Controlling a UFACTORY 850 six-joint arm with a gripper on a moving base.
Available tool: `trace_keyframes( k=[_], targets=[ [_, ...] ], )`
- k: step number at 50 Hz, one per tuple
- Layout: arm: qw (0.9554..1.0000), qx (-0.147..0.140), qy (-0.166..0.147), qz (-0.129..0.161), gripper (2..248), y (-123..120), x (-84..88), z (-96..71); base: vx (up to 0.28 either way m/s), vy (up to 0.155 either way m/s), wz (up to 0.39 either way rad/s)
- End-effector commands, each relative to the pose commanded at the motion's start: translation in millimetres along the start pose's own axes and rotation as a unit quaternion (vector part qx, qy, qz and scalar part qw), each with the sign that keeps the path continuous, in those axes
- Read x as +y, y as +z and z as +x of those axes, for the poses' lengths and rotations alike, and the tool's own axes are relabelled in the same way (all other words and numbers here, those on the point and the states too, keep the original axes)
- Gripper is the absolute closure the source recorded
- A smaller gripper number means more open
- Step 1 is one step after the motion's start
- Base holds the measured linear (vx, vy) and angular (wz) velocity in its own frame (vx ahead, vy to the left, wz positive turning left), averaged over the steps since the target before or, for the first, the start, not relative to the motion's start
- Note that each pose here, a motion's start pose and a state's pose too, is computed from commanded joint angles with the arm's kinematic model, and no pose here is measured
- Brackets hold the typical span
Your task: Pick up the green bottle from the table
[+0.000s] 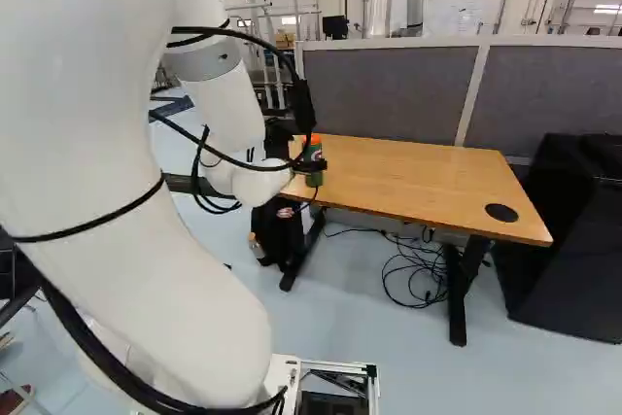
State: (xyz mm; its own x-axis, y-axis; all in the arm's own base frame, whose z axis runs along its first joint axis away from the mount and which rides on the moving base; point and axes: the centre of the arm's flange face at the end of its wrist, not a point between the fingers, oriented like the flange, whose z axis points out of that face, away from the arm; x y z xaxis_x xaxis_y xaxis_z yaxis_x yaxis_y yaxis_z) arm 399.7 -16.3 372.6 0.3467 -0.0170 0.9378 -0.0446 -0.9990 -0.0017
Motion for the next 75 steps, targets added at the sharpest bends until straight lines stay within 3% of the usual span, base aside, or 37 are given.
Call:
trace_keyframes(
  k=[33, 60, 61, 65, 66, 70, 71, 75],
  targets=[
    [0.9985, -0.037, 0.025, -0.032, 3, 65, 13.6, 12.9, 0.000, 0.000, 0.000],
    [0.9984, -0.027, 0.030, -0.040, 3, 117, 22.4, 27.0, 0.000, 0.000, 0.000],
    [0.9984, -0.027, 0.030, -0.041, 24, 118, 22.8, 27.4, 0.000, 0.000, 0.000],
    [0.9983, -0.026, 0.030, -0.041, 24, 121, 23.8, 28.2, 0.000, 0.000, 0.000],
    [0.9983, -0.026, 0.030, -0.041, 90, 122, 23.9, 28.3, 0.000, 0.000, 0.000],
    [0.9983, -0.026, 0.030, -0.042, 90, 123, 24.2, 28.6, 0.000, 0.000, 0.000],
    [0.9983, -0.026, 0.030, -0.042, 159, 123, 24.2, 28.6, 0.000, 0.000, 0.000],
    [0.9983, -0.026, 0.030, -0.042, 159, 123, 24.3, 28.7, 0.000, 0.000, 0.000]
  ],
)
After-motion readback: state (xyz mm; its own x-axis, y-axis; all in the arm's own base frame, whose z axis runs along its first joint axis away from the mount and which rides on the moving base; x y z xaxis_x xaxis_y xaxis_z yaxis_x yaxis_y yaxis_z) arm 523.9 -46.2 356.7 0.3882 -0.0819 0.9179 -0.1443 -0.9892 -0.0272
